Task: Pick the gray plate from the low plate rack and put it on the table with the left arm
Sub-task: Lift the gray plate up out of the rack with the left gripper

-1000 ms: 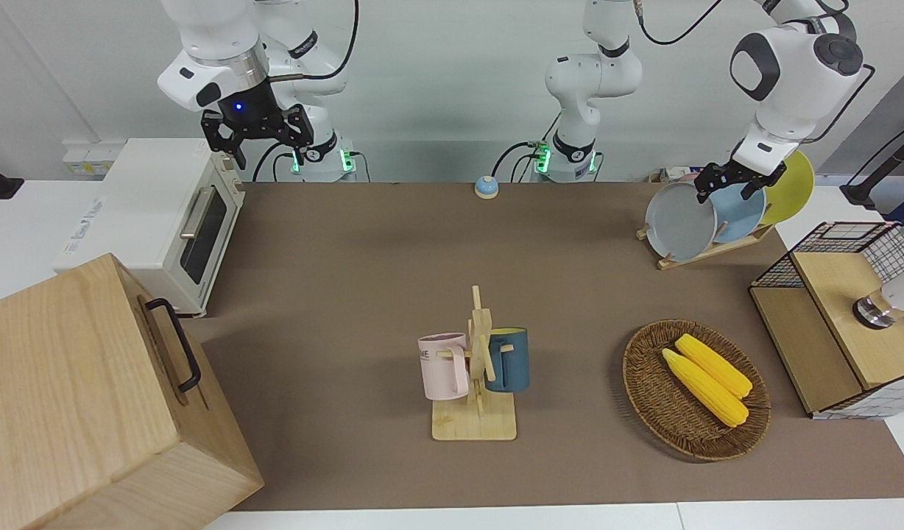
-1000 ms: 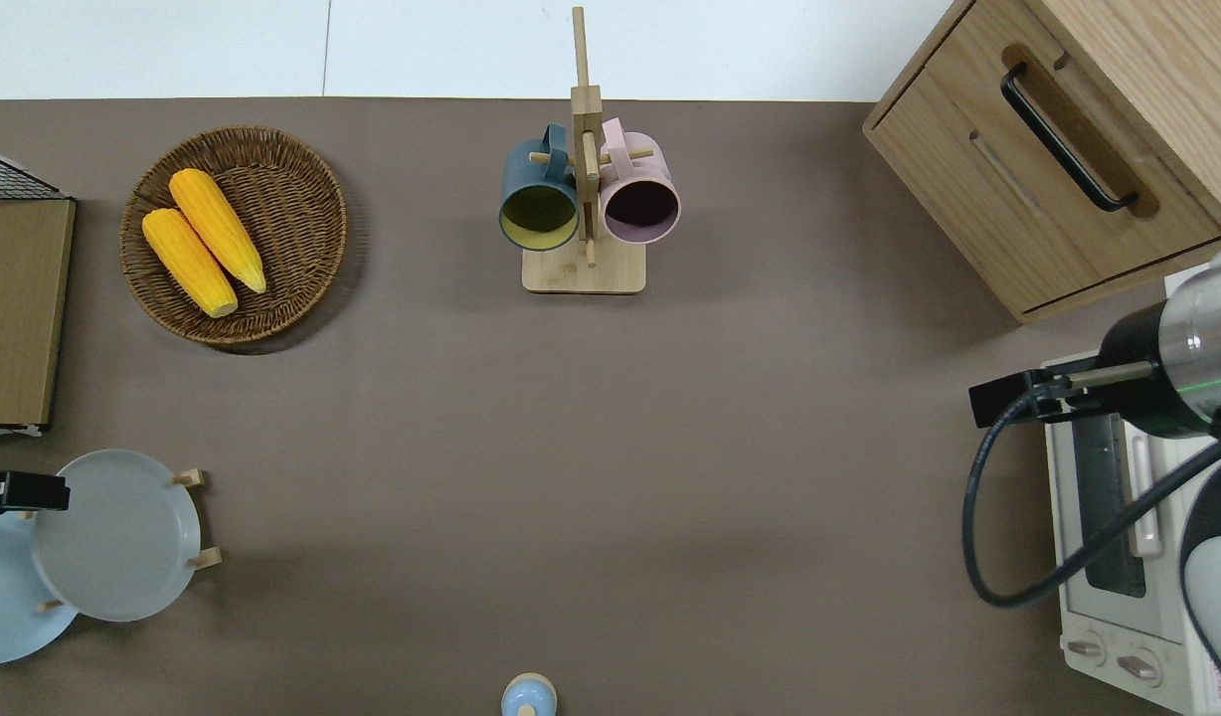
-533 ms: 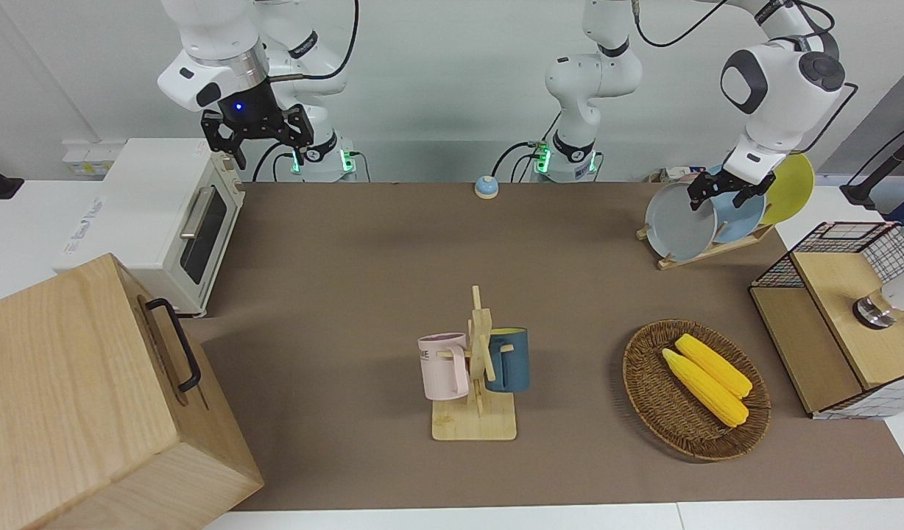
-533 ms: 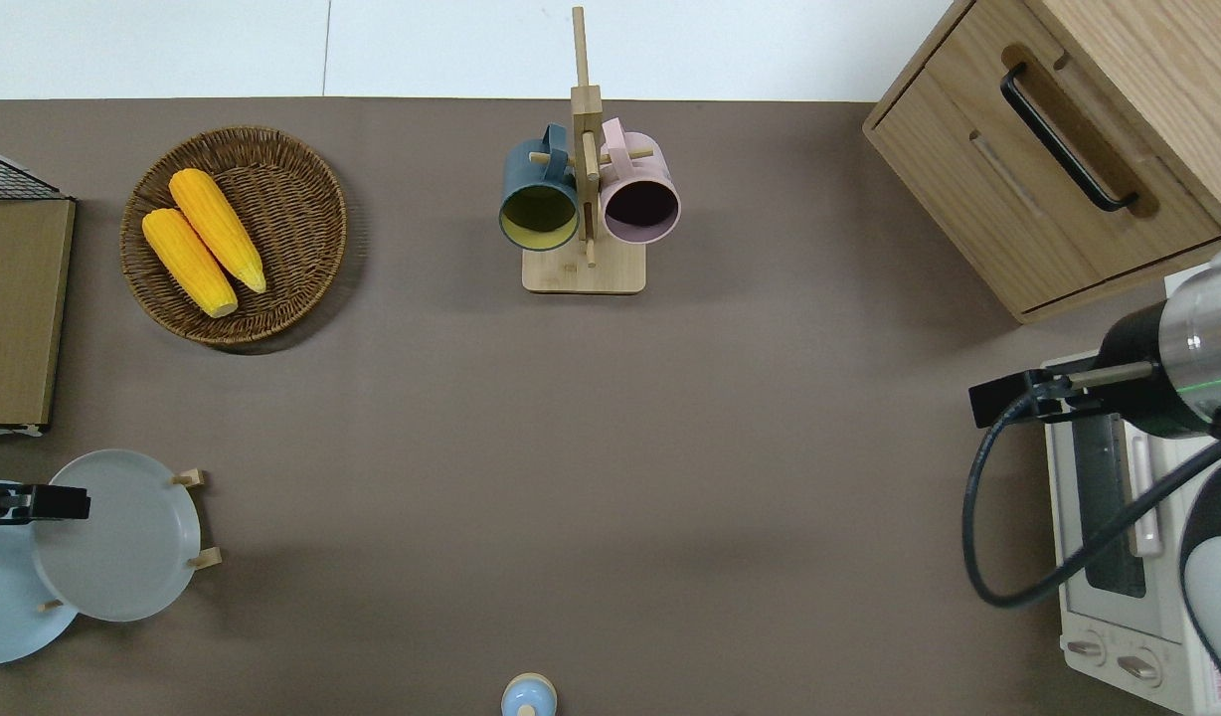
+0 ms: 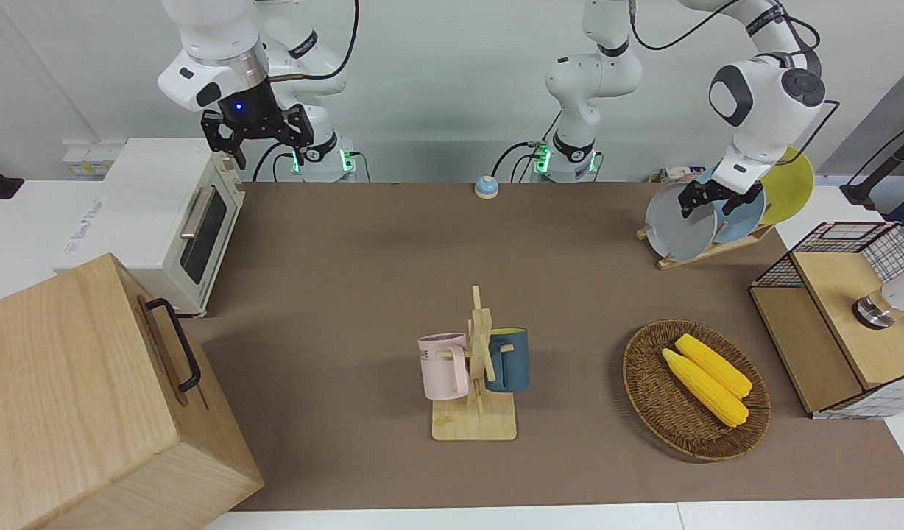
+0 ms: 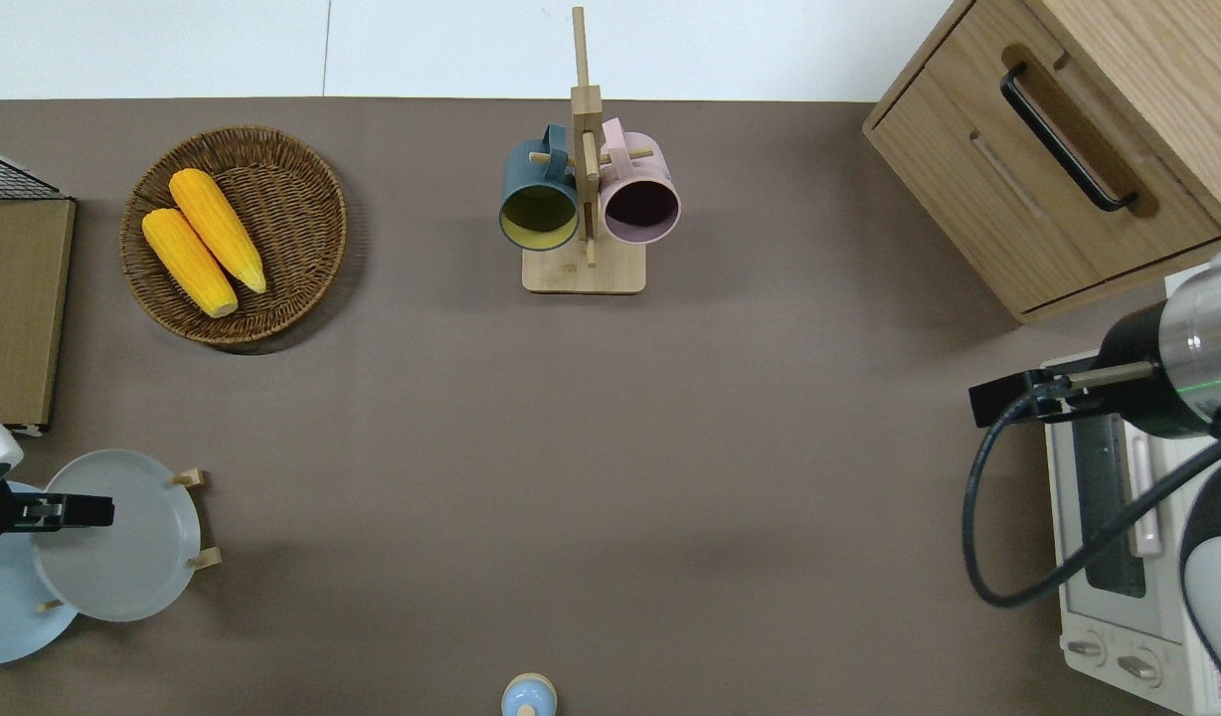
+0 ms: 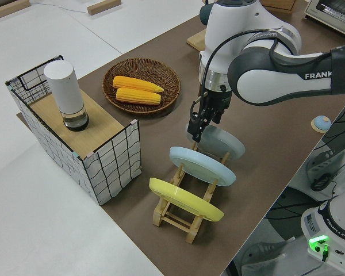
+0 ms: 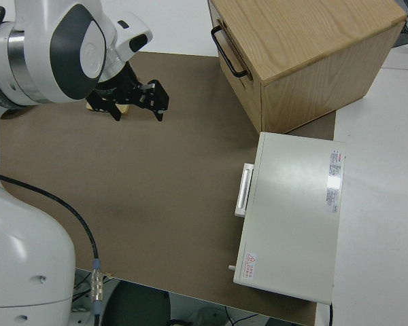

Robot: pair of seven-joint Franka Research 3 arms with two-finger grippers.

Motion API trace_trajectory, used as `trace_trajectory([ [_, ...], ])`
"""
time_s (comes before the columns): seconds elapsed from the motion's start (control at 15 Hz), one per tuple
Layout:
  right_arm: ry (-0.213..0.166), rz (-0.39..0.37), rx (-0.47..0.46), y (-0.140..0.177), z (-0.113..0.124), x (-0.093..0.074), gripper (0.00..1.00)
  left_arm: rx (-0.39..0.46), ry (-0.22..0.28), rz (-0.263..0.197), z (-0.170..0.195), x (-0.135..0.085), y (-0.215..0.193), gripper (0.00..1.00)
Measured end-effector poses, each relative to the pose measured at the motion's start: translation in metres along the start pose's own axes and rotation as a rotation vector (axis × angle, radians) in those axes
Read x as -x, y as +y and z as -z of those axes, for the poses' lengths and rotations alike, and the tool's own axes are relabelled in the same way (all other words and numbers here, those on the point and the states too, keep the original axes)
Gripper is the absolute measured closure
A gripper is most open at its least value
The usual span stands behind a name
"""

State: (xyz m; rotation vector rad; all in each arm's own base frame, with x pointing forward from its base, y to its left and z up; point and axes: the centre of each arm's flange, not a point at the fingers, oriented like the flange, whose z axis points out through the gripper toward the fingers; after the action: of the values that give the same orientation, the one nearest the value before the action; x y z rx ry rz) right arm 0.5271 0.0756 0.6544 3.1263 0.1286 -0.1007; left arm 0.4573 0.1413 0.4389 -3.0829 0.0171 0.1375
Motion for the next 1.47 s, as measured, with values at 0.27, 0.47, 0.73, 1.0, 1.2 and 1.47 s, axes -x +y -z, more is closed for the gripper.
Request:
trace_trajectory([
  [0.27, 0.000, 0.000, 0.000, 0.0000, 0.0000, 0.0000, 0.01, 0.001, -0.001, 0.000, -0.0016, 0.0014, -0.0005, 0.08],
  [0.47, 0.000, 0.000, 0.000, 0.0000, 0.0000, 0.0000, 0.01, 0.001, -0.001, 0.000, -0.0020, 0.0016, -0.0004, 0.35],
  [0.73, 0.000, 0.000, 0.000, 0.0000, 0.0000, 0.0000, 0.01, -0.001, 0.003, 0.000, -0.0011, 0.0014, -0.0009, 0.82],
  [1.0, 0.000, 0.000, 0.000, 0.0000, 0.0000, 0.0000, 0.01, -0.002, 0.011, -0.001, 0.0016, 0.0020, -0.0002, 0.84],
  [1.2, 0.000, 0.000, 0.000, 0.0000, 0.0000, 0.0000, 0.01, -0.001, 0.013, -0.002, 0.0025, 0.0022, 0.0002, 0.86],
  [1.47, 0.000, 0.000, 0.000, 0.0000, 0.0000, 0.0000, 0.01, -0.002, 0.018, -0.003, 0.0061, 0.0034, 0.0011, 0.86],
])
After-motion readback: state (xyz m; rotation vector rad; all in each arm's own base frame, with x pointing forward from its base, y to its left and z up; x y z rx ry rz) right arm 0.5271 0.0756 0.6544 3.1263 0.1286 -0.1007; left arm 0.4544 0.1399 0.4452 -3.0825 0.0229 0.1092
